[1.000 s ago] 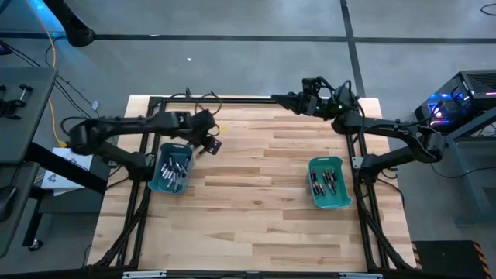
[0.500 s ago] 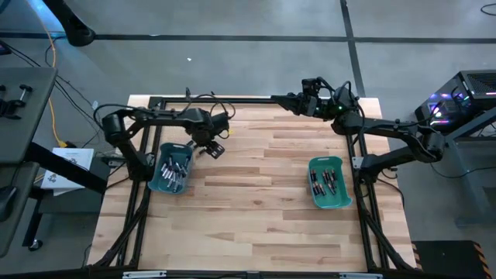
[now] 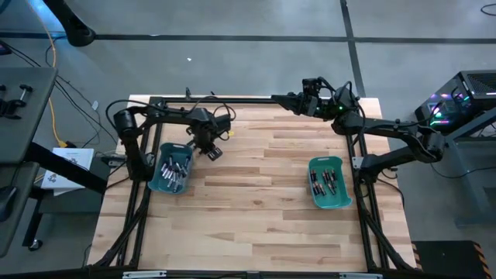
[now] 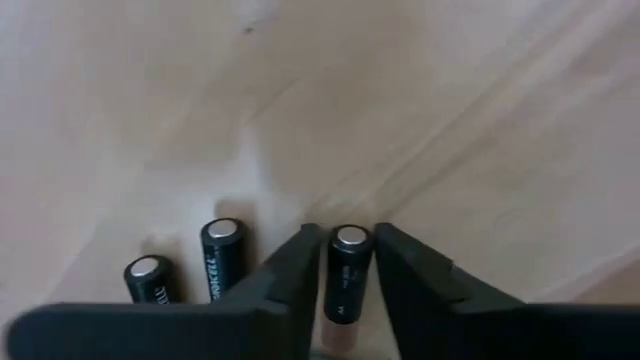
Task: Sort batteries
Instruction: Put the black battery into the green bin
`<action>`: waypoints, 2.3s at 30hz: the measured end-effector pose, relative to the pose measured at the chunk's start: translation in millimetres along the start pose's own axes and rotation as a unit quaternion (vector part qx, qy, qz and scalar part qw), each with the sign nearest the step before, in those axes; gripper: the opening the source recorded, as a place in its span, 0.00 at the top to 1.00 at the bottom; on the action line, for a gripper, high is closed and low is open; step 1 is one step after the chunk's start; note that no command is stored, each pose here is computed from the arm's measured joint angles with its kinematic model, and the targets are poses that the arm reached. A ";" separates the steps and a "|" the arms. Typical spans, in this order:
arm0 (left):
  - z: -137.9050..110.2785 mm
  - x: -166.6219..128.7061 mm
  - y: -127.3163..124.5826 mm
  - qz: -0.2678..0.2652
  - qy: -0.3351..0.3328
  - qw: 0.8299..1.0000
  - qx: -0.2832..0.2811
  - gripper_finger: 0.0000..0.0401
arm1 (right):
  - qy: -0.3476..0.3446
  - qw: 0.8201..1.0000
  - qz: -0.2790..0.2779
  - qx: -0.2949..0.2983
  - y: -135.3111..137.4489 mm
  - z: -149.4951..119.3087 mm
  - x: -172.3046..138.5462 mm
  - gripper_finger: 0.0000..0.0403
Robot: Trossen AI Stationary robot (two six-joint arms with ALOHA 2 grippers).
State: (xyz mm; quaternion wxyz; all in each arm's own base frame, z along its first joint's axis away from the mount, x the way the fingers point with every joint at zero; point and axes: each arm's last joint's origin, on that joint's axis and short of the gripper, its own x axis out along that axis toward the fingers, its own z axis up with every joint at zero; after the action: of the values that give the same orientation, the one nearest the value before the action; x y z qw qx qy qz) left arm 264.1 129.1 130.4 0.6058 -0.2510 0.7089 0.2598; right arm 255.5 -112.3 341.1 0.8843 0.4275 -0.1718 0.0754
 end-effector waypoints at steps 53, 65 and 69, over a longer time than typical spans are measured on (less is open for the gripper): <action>-24.7 -288.6 -17.2 -0.487 -0.674 0.555 0.028 0.91 | 0.056 0.897 -0.131 -0.418 72.7 -5.3 81.0 0.57; -26.0 -288.5 -20.1 -0.479 -0.680 0.555 0.037 0.91 | 0.061 0.921 -0.154 -0.354 69.3 -0.9 78.4 0.95; -25.5 -286.5 -21.7 -0.465 -0.683 0.562 0.048 0.88 | 0.079 0.932 -0.164 -0.314 70.8 -2.0 73.6 0.96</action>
State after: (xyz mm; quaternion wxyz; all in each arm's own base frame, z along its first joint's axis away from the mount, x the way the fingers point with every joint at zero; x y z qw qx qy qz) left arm 300.1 107.6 415.8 0.9571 -0.2640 -0.1198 0.0015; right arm 304.5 -67.6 418.8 0.9842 0.1432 -0.0434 -0.0949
